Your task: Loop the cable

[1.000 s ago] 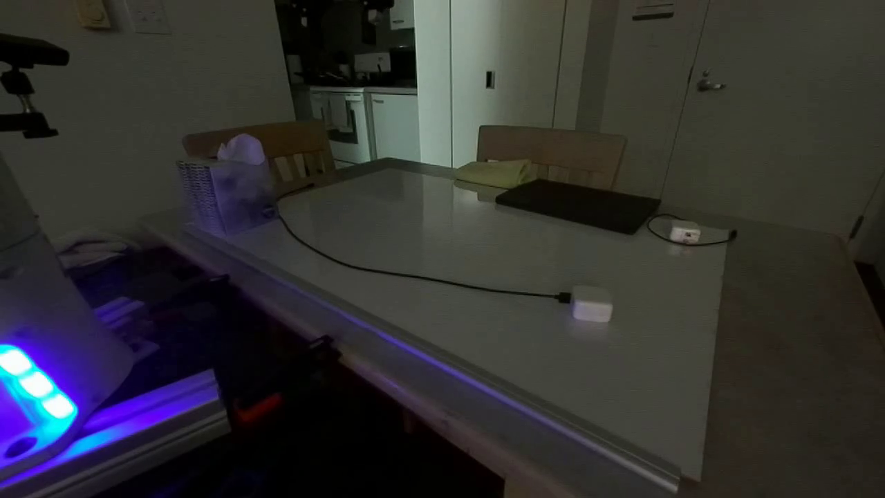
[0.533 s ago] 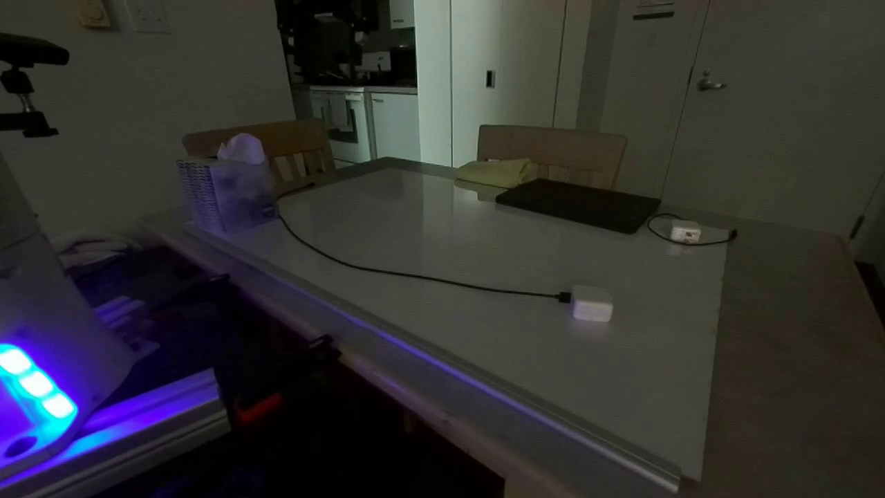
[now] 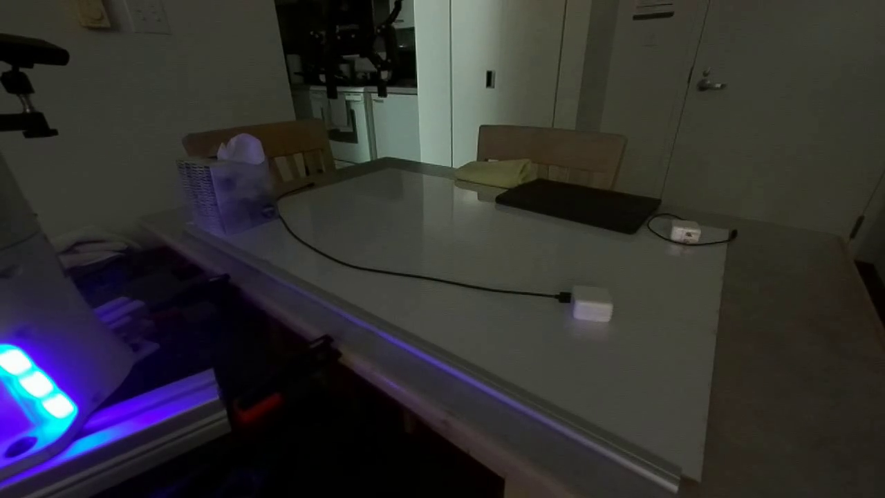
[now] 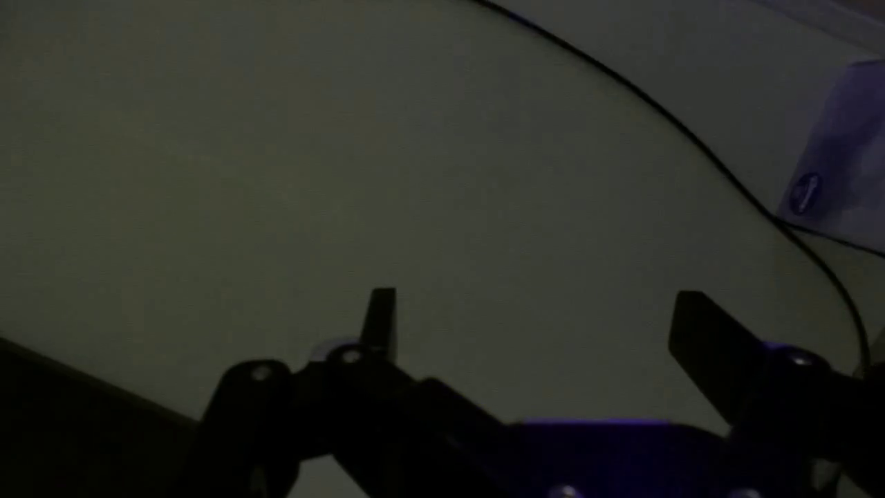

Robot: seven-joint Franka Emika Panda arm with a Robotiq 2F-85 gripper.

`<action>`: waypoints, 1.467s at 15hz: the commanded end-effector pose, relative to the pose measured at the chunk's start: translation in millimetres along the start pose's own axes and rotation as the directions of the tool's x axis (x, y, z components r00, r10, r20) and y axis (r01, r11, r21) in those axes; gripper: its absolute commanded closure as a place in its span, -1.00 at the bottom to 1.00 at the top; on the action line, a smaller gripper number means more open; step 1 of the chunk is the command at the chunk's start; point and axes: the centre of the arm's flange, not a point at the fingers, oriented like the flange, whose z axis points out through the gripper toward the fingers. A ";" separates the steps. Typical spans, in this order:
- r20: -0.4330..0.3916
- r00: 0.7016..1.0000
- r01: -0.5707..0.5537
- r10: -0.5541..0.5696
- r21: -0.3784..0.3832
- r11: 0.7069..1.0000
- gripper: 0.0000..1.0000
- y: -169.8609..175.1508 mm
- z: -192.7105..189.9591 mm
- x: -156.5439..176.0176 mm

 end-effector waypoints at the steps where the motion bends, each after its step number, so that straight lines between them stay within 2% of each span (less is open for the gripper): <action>1: -0.025 1.000 0.001 -0.001 0.016 1.000 -1.00 -0.4 1.5 4.1; 5: -0.045 0.999 0.004 -0.002 0.030 1.000 -1.00 -0.4 4.5 8.4; 6: -0.025 1.000 -0.007 0.008 0.034 0.999 -1.00 0.7 8.1 9.8; 11: -0.058 0.998 0.013 -0.010 0.043 0.999 -1.00 -11.0 14.7 47.0; 14: -0.095 0.993 0.079 -0.073 0.055 0.995 -1.00 -27.2 15.2 86.4; 17: -0.095 0.981 0.177 -0.171 0.056 0.983 -1.00 -51.8 15.2 125.4; 22: -0.135 0.931 0.352 -0.339 0.084 0.932 -1.00 -77.1 23.1 166.1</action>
